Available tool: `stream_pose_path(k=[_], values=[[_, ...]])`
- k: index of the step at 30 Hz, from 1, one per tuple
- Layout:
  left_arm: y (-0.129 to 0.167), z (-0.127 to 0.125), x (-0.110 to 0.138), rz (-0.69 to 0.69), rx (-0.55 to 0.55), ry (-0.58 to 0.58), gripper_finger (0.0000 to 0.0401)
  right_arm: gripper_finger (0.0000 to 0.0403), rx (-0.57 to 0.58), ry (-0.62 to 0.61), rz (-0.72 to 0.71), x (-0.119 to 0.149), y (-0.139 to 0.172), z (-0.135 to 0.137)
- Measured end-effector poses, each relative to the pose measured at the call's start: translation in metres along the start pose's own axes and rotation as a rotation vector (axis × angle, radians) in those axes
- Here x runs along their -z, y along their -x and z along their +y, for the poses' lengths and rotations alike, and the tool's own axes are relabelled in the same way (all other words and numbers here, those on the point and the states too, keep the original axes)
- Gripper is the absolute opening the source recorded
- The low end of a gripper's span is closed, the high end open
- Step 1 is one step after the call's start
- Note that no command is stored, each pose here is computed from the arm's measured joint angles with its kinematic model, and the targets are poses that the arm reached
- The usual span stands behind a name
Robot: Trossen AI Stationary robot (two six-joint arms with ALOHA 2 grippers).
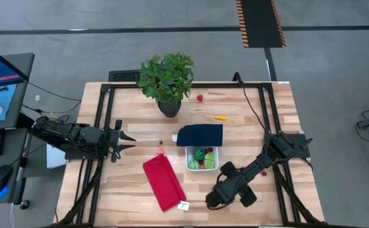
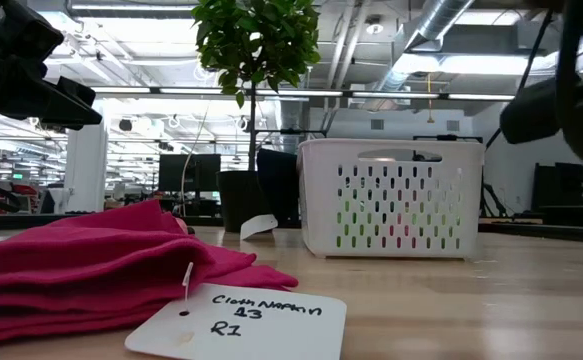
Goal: Pick and placing Produce into tupperware
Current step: Put the right blueberry into the bin
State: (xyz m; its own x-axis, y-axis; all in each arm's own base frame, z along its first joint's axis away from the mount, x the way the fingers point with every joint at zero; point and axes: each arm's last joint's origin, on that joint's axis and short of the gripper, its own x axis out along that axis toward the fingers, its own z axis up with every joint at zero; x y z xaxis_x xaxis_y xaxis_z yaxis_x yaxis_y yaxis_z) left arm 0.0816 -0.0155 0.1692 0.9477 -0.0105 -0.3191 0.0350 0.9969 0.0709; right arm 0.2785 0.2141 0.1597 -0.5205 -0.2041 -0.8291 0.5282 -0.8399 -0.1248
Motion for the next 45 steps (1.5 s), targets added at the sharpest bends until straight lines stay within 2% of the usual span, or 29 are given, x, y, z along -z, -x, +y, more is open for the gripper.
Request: stream_pose_path(k=[3,9,30,35,45], values=[[0.000,0.000,0.000,0.000,0.000,0.000,0.0100,0.0270,0.035,-0.008,-0.036,-0.002,-0.009,0.001],[0.000,0.000,0.000,0.001,0.000,0.000,0.0100,0.0270,0.036,-0.009,-0.067,0.002,-0.032,0.003],[0.000,0.000,0.000,0.000,0.000,0.000,0.0100,0.0270,0.052,-0.022,-0.170,-0.007,-0.065,0.005],[0.000,0.000,0.000,0.000,0.000,0.000,0.0100,0.0270,0.048,-0.020,-0.154,-0.006,-0.077,0.007],[0.000,0.000,0.000,0.000,0.000,0.000,0.0100,0.0270,0.036,-0.034,-0.176,-0.009,-0.078,0.012]])
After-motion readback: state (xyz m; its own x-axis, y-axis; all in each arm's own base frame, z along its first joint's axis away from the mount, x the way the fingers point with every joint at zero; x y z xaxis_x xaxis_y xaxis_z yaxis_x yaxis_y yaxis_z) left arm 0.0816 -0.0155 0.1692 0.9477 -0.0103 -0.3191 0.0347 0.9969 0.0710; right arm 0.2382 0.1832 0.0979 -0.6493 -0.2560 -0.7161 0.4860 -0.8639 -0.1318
